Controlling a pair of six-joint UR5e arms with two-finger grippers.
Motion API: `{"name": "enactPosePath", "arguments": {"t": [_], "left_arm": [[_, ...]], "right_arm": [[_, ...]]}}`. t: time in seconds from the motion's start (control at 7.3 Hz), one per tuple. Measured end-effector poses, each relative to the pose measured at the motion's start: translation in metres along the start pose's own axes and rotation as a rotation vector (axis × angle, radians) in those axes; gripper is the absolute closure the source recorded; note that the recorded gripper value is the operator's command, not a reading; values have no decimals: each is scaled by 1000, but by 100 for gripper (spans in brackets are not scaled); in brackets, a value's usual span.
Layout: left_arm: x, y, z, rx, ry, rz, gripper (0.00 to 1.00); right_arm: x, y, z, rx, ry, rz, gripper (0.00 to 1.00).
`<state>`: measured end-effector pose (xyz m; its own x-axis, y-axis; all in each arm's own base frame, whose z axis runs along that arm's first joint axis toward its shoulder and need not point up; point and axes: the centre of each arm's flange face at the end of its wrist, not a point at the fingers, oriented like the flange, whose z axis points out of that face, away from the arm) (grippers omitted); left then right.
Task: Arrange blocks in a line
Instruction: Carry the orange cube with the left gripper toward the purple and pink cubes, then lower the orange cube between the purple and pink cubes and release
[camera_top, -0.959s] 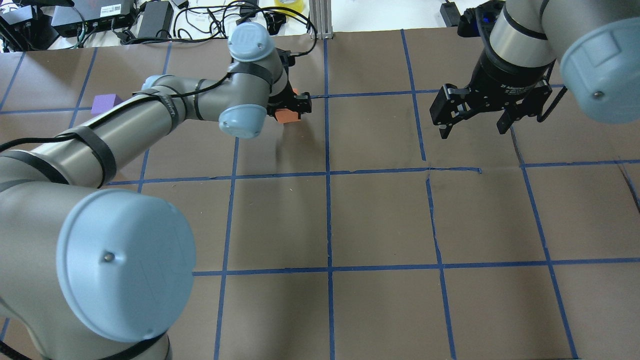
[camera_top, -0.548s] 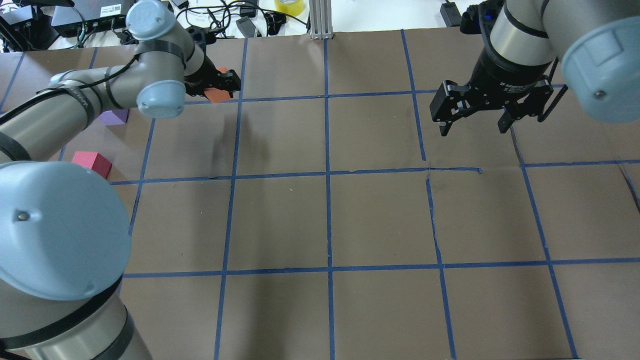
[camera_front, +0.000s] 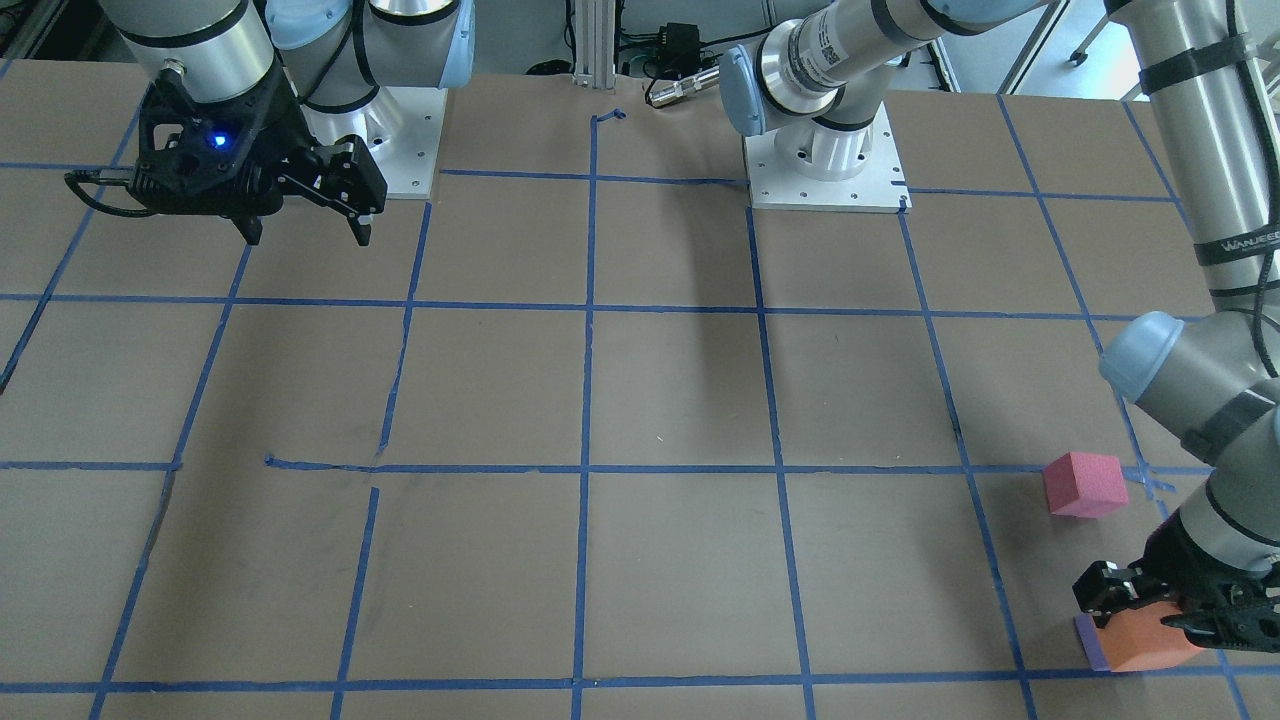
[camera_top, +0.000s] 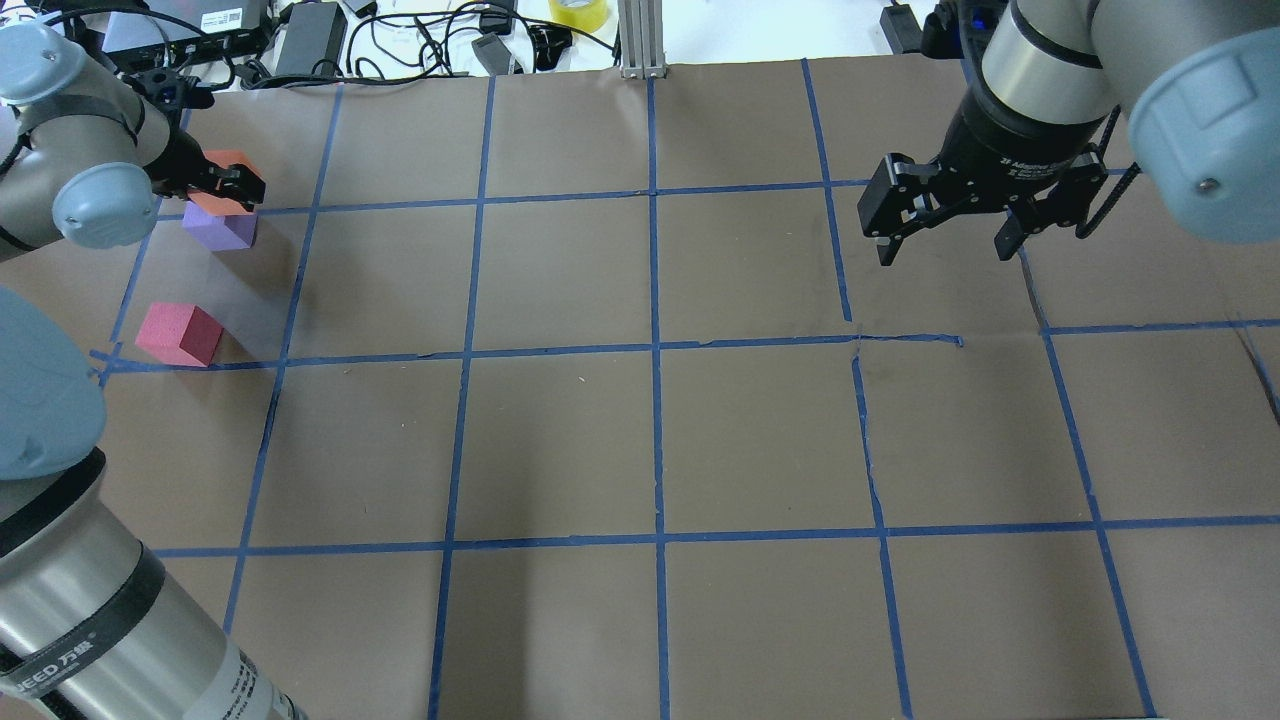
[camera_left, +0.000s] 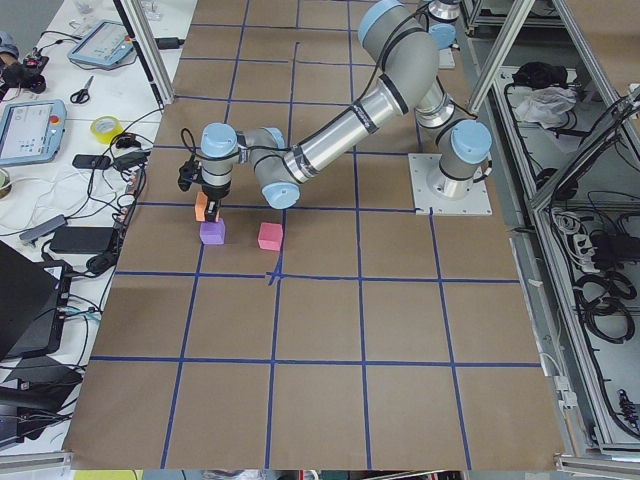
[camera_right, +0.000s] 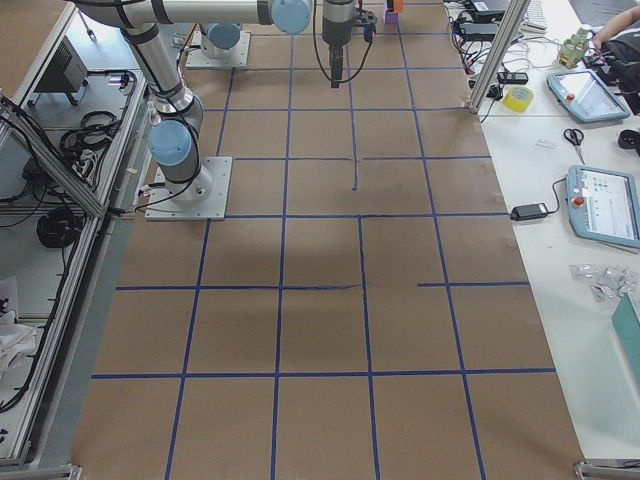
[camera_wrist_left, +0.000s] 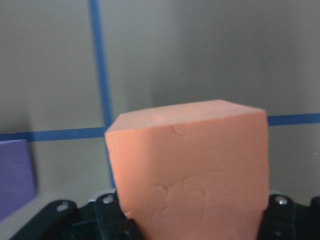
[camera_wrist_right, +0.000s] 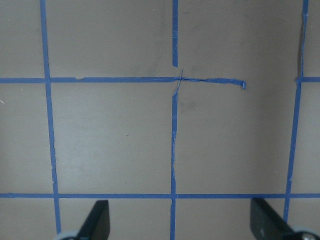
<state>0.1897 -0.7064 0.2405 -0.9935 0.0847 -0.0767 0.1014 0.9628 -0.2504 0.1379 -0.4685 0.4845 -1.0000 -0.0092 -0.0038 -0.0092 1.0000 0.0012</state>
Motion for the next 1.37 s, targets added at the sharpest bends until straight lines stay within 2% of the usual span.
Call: {"name": "enactPosePath", "arguments": {"t": [0.41,0.68,1.37], "left_arm": [[-44,24,-1,-38,13,10,83],[-38,43,-1,-100,44,-2,83],[-25,63,16,-146,89,-13,82]], "right_arm": [[0,0,0,1,0,-1,0],[0,0,0,1,4,-1,0],[1,1,1,-2,9,-1,0]]}}
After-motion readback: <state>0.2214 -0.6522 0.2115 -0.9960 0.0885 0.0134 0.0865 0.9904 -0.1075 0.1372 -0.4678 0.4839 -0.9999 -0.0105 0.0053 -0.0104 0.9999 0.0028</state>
